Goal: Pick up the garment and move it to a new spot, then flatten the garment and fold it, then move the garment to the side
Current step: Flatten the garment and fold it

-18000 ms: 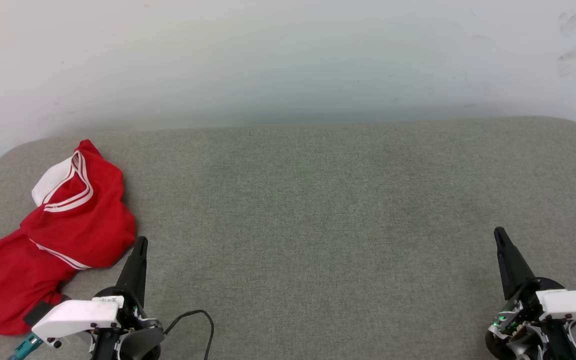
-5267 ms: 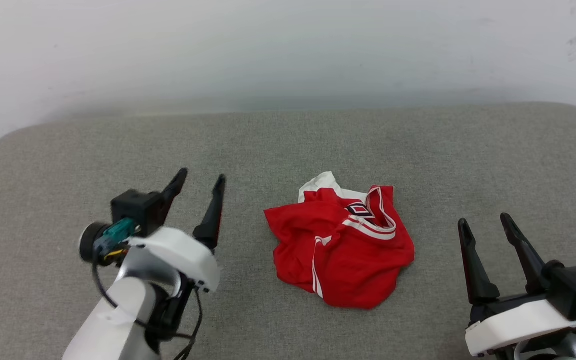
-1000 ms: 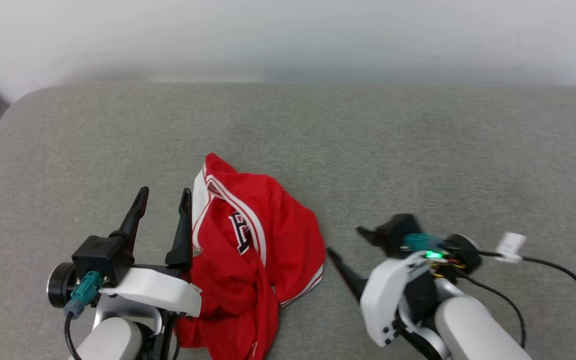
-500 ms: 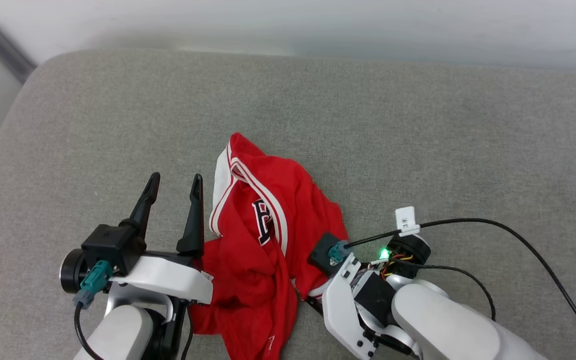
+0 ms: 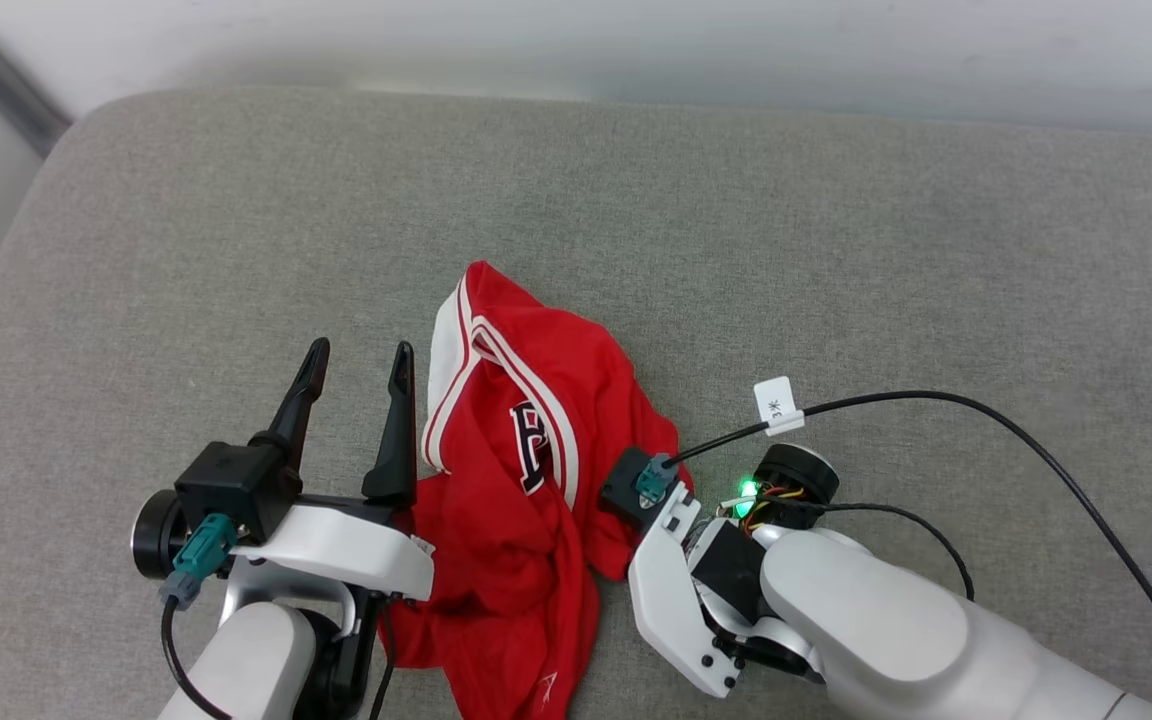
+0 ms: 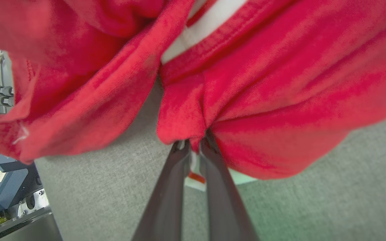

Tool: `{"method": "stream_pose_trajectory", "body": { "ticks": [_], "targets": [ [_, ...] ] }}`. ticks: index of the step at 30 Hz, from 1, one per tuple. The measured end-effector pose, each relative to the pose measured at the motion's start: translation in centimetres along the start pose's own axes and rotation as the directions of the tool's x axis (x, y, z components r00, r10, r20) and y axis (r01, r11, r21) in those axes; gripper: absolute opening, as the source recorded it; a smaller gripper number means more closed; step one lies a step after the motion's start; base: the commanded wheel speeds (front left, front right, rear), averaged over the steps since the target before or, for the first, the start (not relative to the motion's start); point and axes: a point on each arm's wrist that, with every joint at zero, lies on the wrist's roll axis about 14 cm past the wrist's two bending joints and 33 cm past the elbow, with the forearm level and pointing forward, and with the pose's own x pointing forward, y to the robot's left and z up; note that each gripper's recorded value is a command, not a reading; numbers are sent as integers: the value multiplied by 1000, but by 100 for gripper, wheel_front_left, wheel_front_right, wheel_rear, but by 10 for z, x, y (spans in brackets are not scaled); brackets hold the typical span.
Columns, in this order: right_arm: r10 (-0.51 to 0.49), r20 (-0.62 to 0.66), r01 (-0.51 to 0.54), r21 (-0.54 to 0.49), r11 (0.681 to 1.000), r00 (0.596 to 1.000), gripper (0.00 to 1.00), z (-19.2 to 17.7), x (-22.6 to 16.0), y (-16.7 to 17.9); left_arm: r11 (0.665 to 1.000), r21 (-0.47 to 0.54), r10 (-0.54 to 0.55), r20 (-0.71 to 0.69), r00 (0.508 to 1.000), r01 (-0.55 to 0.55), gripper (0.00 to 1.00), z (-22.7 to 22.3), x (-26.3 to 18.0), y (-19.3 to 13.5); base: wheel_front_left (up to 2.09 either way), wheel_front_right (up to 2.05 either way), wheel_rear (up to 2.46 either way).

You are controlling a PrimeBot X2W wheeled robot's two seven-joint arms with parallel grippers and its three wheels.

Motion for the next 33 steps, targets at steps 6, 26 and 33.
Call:
{"method": "stream_pose_trajectory", "body": {
  "ticks": [6,26,33],
  "targets": [
    [-96,281,75,83,994,955,0,54,-26,-28,1000,1,1,10,1000,-1,100,4,-6,0,0,0,0],
    [-730,153,310,833,458,666,0,-97,-154,-168,996,-12,-84,-2,996,84,100,-2,0,-27,0,0,0],
    [-737,76,319,869,379,671,49,-126,-143,-163,996,-9,-86,-7,996,86,100,-4,5,-27,0,0,0]
  ]
}}
